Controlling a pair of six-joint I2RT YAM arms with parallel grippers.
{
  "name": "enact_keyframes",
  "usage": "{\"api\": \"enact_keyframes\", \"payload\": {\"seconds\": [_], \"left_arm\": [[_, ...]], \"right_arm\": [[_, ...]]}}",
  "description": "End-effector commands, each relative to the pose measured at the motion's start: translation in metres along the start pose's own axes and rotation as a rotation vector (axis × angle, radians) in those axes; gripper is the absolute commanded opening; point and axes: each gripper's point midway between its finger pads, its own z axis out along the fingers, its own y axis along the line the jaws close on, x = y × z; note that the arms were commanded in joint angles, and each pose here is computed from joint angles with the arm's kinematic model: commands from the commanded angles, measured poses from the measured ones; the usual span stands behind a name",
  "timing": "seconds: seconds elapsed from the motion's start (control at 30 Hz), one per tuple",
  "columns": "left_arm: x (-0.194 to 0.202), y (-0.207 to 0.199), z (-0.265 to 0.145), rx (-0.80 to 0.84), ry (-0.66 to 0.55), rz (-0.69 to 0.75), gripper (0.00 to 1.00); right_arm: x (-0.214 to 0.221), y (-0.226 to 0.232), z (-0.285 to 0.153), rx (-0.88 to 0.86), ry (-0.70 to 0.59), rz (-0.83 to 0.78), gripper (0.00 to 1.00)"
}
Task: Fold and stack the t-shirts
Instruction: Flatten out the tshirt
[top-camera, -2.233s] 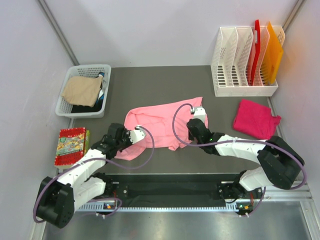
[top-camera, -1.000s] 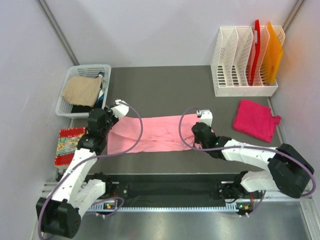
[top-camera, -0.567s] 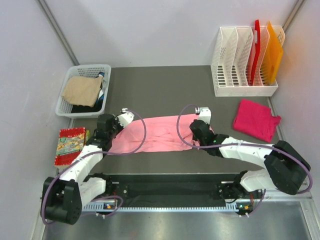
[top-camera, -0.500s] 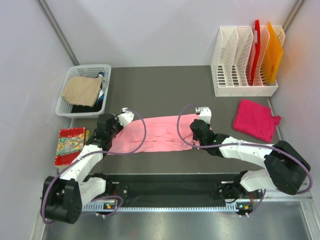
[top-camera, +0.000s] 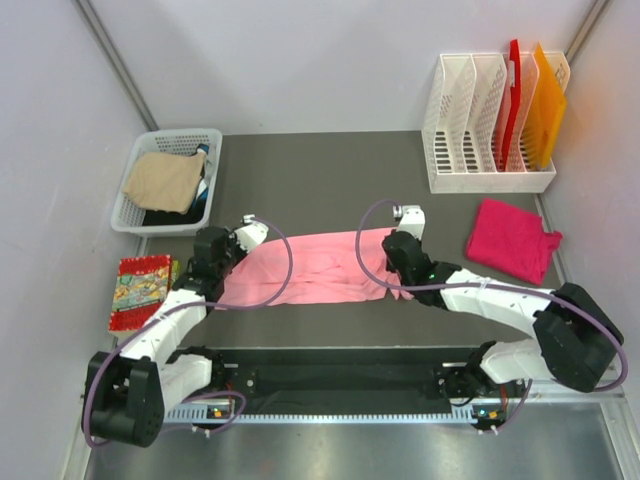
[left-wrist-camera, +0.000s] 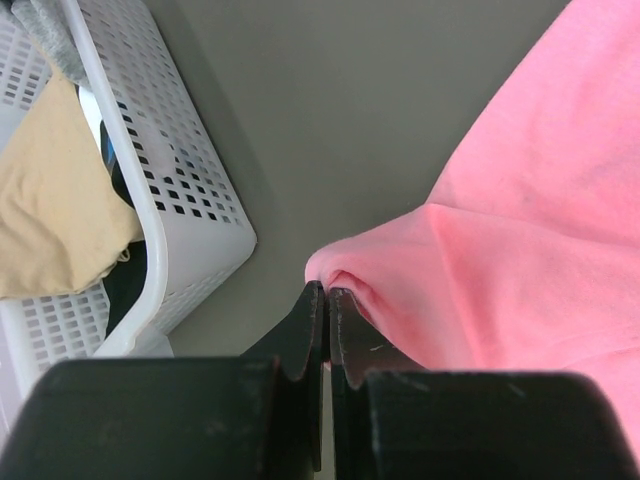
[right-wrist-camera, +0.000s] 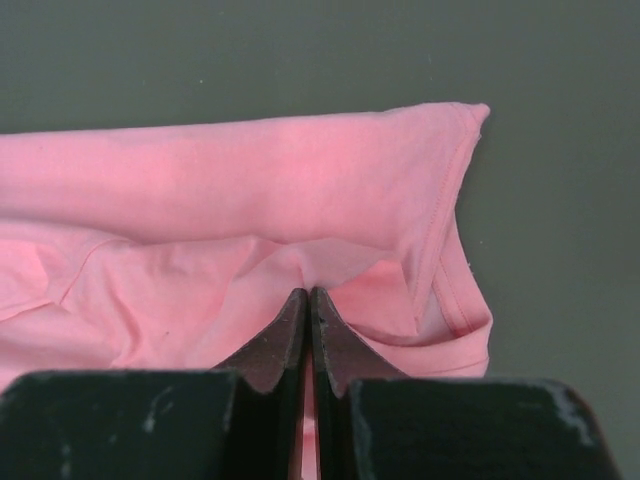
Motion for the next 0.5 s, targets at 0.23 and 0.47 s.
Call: {"api": "enact_keyframes", "payload": {"seconds": [0.23, 0.47], "left_arm": [[-0.016, 0.014, -0.001, -0.056, -0.07, -0.016, 0.03], [0.012, -0.006, 0.026, -0.035, -0.004, -0.023, 0.12]], "right_arm": [[-0.072, -0.025, -0.027, 0.088, -0.181, 0.076, 0.0], [-0.089, -0.057, -0.012, 0.228, -0.199, 0.085, 0.0]]}}
